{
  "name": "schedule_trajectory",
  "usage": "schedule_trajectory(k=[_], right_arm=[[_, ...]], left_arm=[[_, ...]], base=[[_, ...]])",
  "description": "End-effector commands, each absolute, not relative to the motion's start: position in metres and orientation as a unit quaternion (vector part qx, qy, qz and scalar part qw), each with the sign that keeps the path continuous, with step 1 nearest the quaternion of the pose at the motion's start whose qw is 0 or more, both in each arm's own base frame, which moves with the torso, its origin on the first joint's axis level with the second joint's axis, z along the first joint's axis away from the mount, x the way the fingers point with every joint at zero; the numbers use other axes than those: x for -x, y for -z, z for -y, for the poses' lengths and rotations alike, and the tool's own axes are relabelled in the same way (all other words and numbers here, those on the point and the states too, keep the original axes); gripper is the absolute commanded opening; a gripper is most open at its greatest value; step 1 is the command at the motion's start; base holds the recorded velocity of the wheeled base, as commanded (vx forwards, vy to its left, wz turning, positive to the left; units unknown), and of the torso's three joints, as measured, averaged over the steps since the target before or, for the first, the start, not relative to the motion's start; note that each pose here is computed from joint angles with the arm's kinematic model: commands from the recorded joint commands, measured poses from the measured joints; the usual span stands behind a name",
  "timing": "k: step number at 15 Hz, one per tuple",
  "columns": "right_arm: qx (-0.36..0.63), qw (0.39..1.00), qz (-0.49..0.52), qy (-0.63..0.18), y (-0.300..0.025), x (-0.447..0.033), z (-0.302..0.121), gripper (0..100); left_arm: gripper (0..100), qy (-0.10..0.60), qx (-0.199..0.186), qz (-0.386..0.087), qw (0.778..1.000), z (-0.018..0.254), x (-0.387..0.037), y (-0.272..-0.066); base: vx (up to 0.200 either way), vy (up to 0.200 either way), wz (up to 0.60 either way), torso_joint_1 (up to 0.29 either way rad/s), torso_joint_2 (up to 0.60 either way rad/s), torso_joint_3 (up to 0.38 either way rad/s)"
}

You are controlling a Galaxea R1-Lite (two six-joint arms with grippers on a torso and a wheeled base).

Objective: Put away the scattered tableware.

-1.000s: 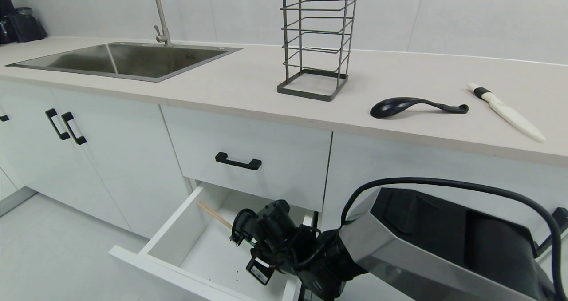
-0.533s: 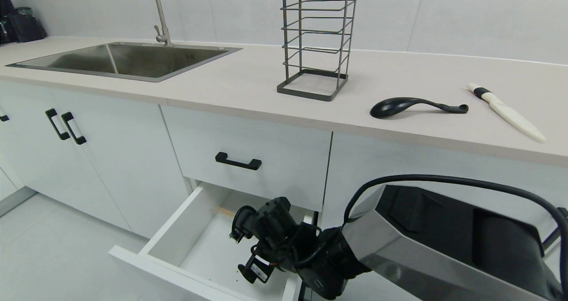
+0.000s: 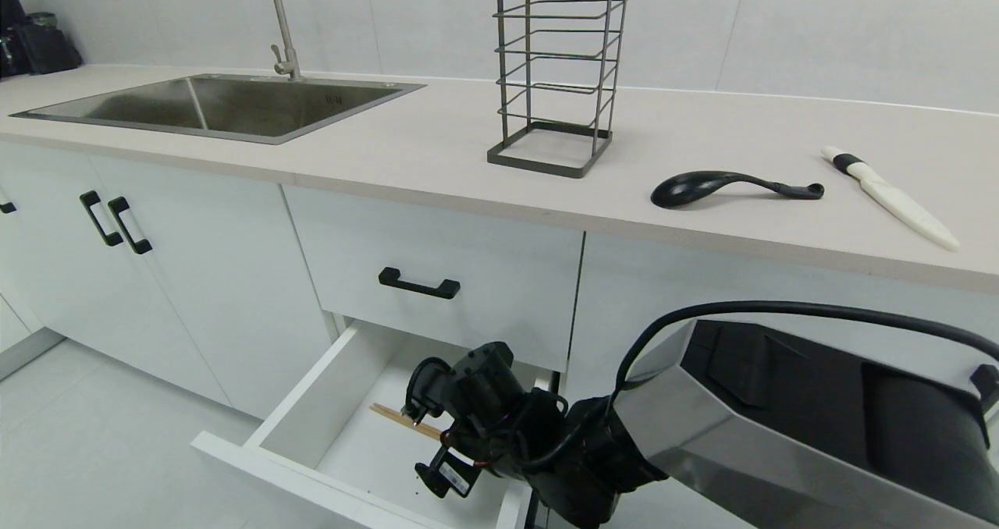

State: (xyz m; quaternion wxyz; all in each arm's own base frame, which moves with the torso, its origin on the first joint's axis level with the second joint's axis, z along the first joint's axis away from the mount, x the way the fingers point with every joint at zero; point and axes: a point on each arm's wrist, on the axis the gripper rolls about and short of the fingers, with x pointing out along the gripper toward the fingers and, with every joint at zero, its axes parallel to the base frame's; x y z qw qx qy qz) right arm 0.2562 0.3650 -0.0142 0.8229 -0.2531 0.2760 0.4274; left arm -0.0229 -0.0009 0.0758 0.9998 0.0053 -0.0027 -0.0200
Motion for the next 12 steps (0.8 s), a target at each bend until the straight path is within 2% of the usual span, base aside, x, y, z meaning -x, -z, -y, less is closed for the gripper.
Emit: schedule_trajectory(k=[1,7,12], right_arm=[[0.244,0.829,-0.256,-0.433,-0.007,-0.252,-0.367,100],[0.230,0.834,-0.229,-0.446,-0.036,-0.233,-0.360,100],[0.210,0.842,-0.190,-0.459,-0.084,-0.214,-0.352,100]], left_arm=[[100,0.020,-0.005,0.002,1.000,0.001,0.023,-0.076],[100,0.020,-0.005,0.002,1.000,0.001,0.023,-0.076],[100,0.020,-0.005,0.002,1.000,0.001,0.023,-0.076]], base=[[0.000,0.000,0.00,0.000,0.00,0.000],[0.000,0.000,0.00,0.000,0.00,0.000],[0.000,0.000,0.00,0.000,0.00,0.000]])
